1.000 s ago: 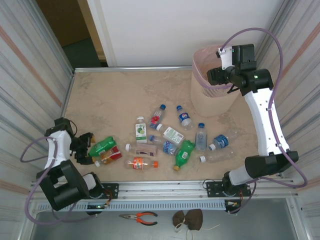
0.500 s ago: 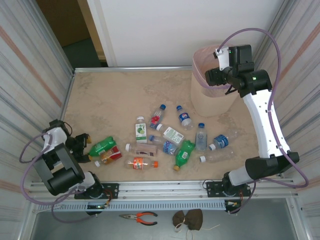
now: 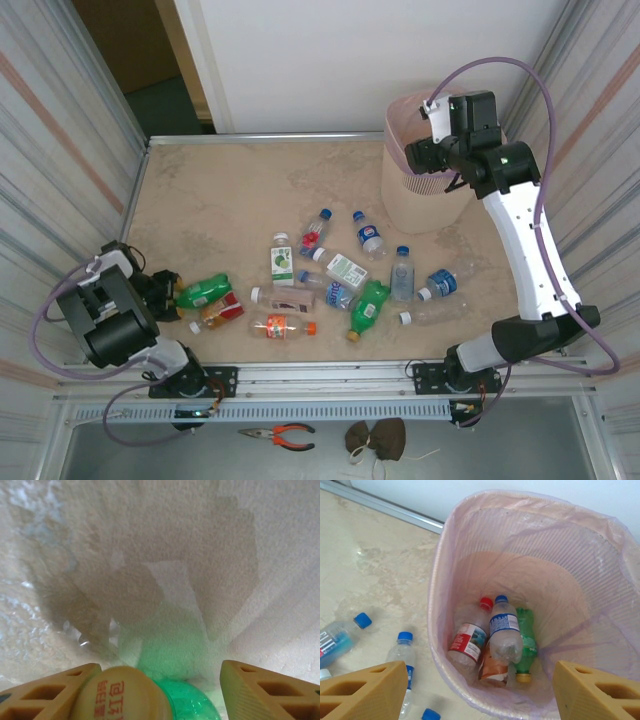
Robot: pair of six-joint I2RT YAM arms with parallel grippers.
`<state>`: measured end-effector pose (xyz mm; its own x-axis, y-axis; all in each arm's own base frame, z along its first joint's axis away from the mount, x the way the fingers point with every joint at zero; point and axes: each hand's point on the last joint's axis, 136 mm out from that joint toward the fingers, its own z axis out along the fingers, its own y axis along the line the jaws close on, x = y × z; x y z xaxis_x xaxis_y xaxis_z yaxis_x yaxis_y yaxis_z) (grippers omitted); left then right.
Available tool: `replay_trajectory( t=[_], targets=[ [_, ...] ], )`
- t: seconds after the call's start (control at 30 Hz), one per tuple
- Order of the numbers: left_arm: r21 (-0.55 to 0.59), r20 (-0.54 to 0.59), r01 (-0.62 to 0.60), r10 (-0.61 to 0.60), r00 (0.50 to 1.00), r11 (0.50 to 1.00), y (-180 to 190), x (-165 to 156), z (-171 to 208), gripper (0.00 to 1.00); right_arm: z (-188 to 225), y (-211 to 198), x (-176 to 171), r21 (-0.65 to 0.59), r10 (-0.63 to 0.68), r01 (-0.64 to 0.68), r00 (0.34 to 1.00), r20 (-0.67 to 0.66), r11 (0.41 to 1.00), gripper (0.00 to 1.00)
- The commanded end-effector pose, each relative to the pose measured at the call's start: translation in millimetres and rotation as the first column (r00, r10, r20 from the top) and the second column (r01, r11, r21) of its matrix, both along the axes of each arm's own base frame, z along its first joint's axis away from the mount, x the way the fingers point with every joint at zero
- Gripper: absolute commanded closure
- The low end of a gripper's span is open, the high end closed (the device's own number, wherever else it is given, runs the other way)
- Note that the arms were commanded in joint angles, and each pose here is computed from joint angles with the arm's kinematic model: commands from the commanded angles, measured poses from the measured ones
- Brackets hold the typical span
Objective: Put the plastic bottles in the bin
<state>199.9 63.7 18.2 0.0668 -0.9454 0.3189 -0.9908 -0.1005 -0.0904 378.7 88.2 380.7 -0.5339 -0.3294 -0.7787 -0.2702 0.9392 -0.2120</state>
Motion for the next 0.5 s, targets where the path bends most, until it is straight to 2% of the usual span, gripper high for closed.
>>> replay_trajectory(
  t=[0.0, 0.2, 0.33, 0.47],
  targets=[
    [-0.001, -0.016, 0.007, -0.007, 1.0, 1.0, 2.6, -3.5, -5.1, 0.42, 9.7, -2.1, -11.6, -0.015, -0.009, 0.009, 1.0, 0.022, 1.0, 0.25],
    [0.015, 0.009, 0.025, -0.025, 1.0, 1.0, 6.0, 1.1, -0.2, 0.55, 15.6, 6.1, -16.9, -0.027, 0.007, -0.006, 0.999, 0.039, 1.0, 0.26],
    [0.026, 0.081, 0.012, -0.014, 0.997, 1.0, 7.9, 13.3, 11.3, 0.63, 15.5, 10.7, -20.9, -0.035, 0.018, -0.016, 0.999, 0.037, 0.999, 0.26],
    [0.043, 0.186, -0.005, -0.003, 0.983, 0.999, 11.3, 31.2, 32.0, 0.65, 15.0, 12.4, -24.2, -0.044, 0.021, -0.019, 0.999, 0.033, 0.999, 0.27]
  ],
)
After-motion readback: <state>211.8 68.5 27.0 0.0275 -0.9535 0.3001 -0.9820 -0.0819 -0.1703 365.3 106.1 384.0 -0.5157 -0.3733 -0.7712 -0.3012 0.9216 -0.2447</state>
